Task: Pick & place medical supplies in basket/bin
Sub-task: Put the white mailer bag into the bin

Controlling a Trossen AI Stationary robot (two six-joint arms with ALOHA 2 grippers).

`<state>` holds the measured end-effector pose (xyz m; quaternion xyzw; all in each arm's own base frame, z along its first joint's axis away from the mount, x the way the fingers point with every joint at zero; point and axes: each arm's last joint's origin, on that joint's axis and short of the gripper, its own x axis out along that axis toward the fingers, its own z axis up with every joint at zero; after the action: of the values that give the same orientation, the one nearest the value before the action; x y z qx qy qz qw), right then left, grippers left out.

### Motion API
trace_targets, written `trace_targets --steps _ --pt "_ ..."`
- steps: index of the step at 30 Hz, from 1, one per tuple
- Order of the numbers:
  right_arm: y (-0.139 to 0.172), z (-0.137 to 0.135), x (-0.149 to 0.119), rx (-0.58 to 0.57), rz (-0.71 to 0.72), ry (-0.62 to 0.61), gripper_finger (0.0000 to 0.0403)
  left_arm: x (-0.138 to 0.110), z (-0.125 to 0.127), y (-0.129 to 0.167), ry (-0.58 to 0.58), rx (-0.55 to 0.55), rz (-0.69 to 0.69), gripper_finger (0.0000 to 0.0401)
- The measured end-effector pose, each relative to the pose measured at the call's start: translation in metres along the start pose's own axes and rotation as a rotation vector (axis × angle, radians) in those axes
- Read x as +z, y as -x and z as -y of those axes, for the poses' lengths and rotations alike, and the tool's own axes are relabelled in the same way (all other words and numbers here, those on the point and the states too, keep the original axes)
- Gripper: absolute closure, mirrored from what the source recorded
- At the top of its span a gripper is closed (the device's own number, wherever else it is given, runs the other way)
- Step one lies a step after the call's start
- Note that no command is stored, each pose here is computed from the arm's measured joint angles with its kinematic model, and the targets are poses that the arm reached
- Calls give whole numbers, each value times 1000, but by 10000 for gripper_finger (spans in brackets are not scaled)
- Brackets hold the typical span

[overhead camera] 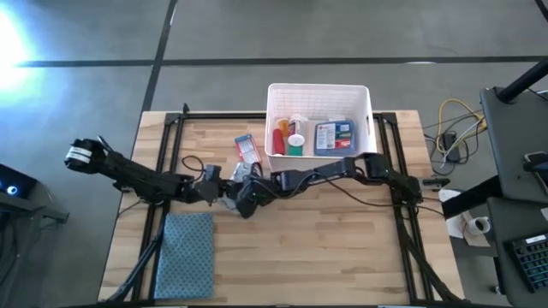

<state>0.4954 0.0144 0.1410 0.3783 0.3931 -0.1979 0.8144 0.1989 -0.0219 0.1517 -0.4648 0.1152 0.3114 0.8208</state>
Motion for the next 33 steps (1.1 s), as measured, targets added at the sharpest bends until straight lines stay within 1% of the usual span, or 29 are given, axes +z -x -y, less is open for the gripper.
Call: trace_targets --steps 4,6,9,12,14,18,21,24,26,29,32,33 --pt "17 -5 -2 -46 2 132 172 6 13 5 -29 -11 -32 148" --pt "26 -11 -5 -62 17 199 172 9 18 8 -43 -30 -46 180" --pt "37 -20 -10 -60 27 298 172 14 28 12 -67 -86 -69 232" --pt "48 -24 -14 -66 13 339 172 19 38 17 -78 -130 -83 283" --pt "58 -28 -16 -72 -3 361 172 23 44 22 -74 -159 -91 303" --pt "88 -37 -23 -76 -36 484 172 34 59 31 -92 -218 -76 303" --pt "117 -42 -30 -75 -70 593 172 44 72 39 -103 -246 -52 303" --pt "161 -49 -34 -67 -62 655 172 58 94 48 -116 -294 -6 302" --pt "193 -52 -36 -77 -12 669 172 72 115 58 -139 -343 52 302" --pt "236 -50 -41 -130 93 660 172 97 149 71 -219 -386 171 301" --pt "276 -44 -46 -172 223 601 172 126 180 75 -321 -371 293 300" --pt "287 -41 -46 -182 259 579 172 137 188 72 -360 -345 326 300"
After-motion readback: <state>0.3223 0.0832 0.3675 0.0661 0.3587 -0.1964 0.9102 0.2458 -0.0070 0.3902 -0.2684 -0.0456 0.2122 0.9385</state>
